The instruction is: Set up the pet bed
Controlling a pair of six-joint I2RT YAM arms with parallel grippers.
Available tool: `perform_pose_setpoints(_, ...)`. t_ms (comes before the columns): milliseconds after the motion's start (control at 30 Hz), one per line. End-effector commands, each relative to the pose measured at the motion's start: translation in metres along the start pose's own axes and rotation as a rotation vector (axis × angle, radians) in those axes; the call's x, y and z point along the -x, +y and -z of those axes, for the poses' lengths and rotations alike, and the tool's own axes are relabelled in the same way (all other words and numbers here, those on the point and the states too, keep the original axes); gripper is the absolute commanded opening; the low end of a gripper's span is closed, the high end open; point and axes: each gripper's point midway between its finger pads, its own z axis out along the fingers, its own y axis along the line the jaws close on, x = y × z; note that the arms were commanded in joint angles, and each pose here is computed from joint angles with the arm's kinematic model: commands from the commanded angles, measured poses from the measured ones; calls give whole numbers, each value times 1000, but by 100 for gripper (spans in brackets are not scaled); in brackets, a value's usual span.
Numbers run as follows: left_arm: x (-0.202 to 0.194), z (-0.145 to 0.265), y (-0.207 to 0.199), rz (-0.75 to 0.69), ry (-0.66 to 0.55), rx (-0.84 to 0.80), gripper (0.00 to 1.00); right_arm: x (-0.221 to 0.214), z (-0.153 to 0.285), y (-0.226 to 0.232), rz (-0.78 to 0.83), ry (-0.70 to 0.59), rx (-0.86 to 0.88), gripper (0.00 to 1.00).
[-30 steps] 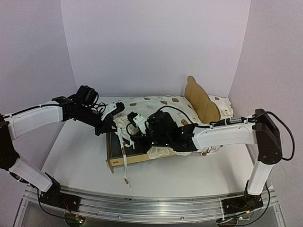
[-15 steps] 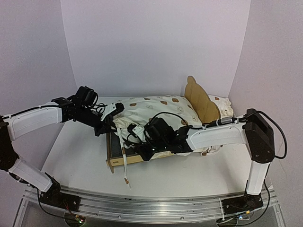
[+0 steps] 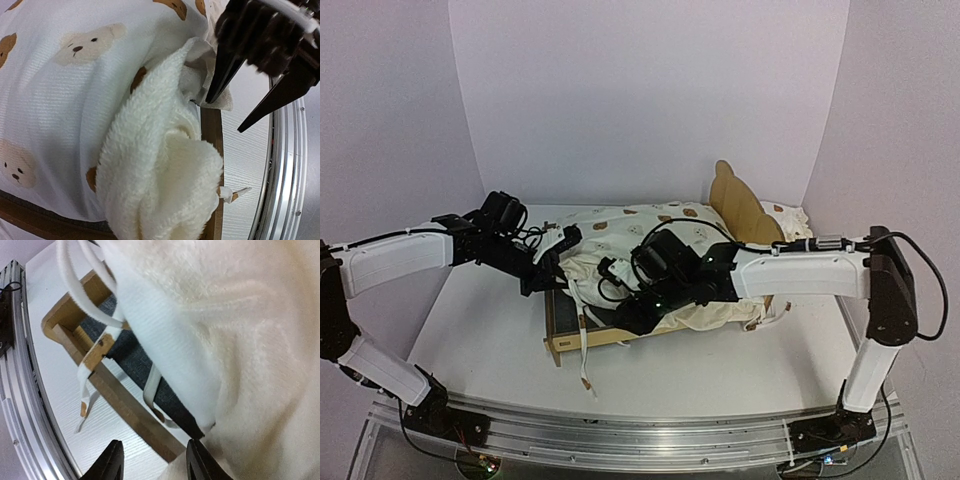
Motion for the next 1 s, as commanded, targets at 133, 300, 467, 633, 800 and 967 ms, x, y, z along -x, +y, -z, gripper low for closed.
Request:
perform_pose_setpoints(133, 10, 1, -7, 32, -62, -33, 0, -9, 45, 42, 99, -97, -8, 43)
perform_pose_setpoints(300, 12, 0, -5, 32, -64, -27, 0, -34, 23, 47, 40, -377, -23, 44)
perform_pose_setpoints(467, 6, -2, -6, 42, -46, -29, 0, -43, -14, 20, -17, -453, -159, 45)
perform_pose_setpoints(633, 3, -1, -7, 47, -35, -28, 0, -47, -38, -1, -38, -550, -268, 48)
perform_pose_setpoints(800, 3, 0, -7, 47, -33, -26, 0, -55, -60, -21, -52, -553, -380, 51)
perform_pose_setpoints(967, 3, 0, -5, 38, -29, -20, 0, -55, -74, -31, -67, -585, -410, 53)
